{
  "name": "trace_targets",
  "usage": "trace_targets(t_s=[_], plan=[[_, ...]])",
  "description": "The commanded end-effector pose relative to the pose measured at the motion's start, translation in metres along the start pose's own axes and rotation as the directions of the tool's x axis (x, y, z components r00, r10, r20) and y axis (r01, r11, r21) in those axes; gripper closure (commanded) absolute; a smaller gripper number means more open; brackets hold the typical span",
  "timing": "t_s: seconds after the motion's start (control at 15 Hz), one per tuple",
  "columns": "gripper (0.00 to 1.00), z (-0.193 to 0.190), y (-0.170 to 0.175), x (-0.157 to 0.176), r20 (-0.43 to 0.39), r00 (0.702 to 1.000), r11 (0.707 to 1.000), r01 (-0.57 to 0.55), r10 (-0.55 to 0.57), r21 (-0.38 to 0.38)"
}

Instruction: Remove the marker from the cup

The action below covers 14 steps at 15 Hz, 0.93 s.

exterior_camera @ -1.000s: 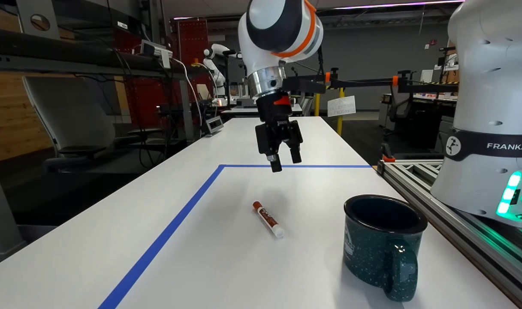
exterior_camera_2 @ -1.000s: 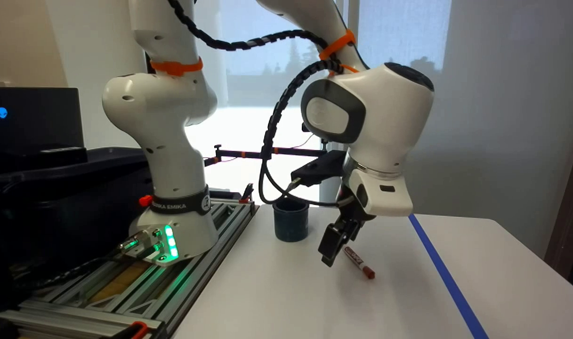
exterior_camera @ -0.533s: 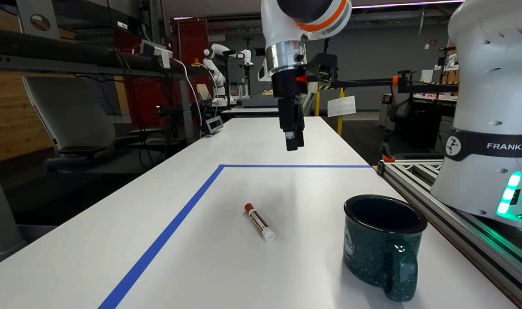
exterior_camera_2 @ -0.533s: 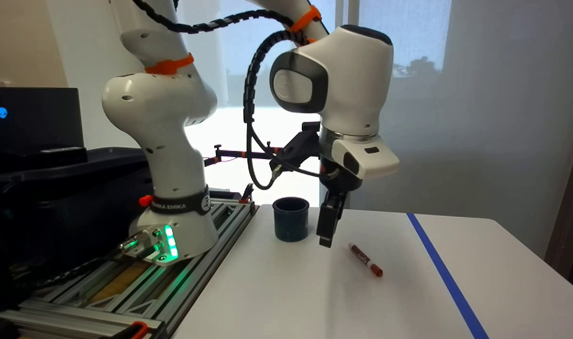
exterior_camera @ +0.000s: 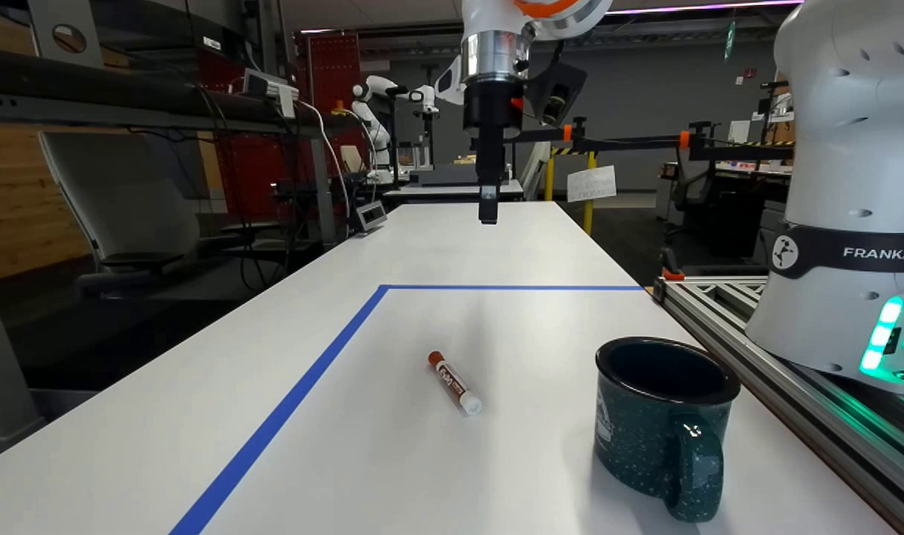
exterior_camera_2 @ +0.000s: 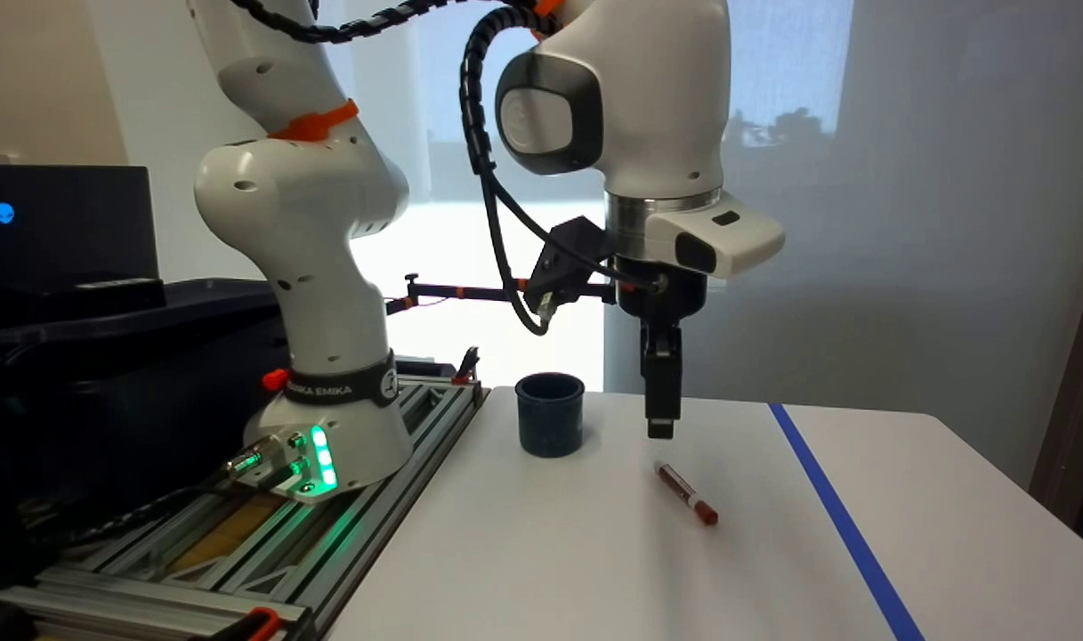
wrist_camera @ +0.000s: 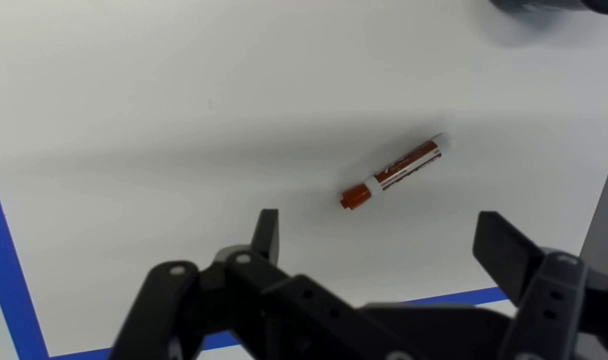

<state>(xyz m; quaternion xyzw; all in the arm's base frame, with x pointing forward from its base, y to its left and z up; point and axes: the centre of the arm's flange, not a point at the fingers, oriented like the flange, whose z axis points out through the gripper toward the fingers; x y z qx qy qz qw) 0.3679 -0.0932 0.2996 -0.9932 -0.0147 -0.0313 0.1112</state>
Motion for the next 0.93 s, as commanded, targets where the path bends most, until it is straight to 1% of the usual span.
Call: trace_targets(t_s=[0.0,0.87], plan=[[0.00,-0.0001,-0.0005,0.0001,-0.001,1.000,1.000,0.003,-0.003,0.000],[0.00,-0.0003,-0.0008,0.0007,-0.006,1.000,1.000,0.008,-0.008,-0.003]])
